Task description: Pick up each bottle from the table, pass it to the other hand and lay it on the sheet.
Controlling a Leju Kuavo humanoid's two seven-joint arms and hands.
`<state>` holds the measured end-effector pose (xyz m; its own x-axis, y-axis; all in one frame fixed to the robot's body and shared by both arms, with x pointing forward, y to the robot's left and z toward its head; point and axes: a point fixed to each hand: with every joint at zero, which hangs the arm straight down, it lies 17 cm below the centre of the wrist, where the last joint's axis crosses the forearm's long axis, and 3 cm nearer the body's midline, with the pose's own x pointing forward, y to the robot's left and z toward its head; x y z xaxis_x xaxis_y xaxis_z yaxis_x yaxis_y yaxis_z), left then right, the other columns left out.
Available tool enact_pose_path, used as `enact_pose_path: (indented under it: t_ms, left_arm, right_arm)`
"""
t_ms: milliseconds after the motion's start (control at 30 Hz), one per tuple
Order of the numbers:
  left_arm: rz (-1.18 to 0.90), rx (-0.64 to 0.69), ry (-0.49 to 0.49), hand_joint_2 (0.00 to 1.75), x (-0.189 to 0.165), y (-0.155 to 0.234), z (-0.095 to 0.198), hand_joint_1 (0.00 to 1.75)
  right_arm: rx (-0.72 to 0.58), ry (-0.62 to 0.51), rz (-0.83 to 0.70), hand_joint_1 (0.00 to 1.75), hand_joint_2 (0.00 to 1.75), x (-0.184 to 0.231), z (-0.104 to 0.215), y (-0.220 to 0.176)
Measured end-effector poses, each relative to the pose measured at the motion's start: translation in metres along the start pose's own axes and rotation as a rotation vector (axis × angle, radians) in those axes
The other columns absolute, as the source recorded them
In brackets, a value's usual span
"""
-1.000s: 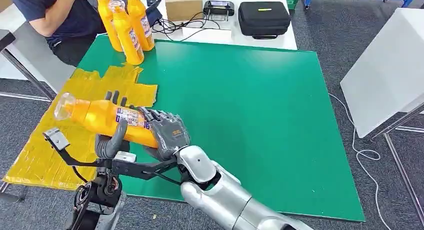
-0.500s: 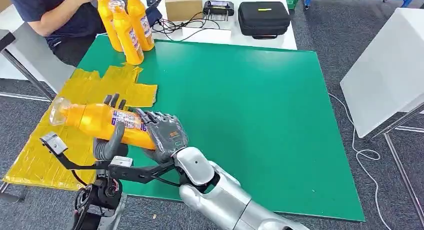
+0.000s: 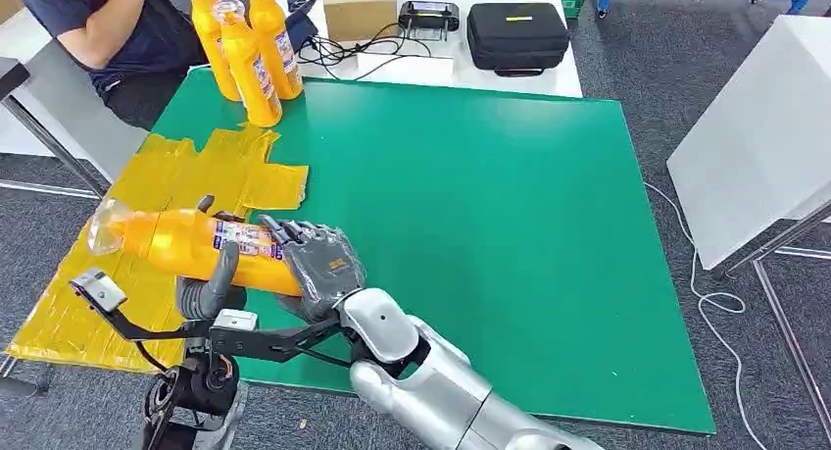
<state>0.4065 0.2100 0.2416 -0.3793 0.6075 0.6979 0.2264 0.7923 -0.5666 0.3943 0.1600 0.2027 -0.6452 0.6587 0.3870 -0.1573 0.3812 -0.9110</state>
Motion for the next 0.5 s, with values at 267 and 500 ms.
enact_pose_path:
  t_ms: [267, 500]
  left_arm:
    - [-0.013, 0.012, 0.001, 1.75, 0.002, 0.004, 0.006, 1.75]
    - [-0.031, 0.011, -0.012, 1.75, 0.005, 0.008, 0.008, 1.75]
  right_arm:
    - [-0.005, 0.031, -0.020, 1.27, 1.75, -0.017, 0.001, -0.004]
    - [-0.014, 0.089, -0.009, 0.00, 0.00, -0.042, 0.006, -0.009]
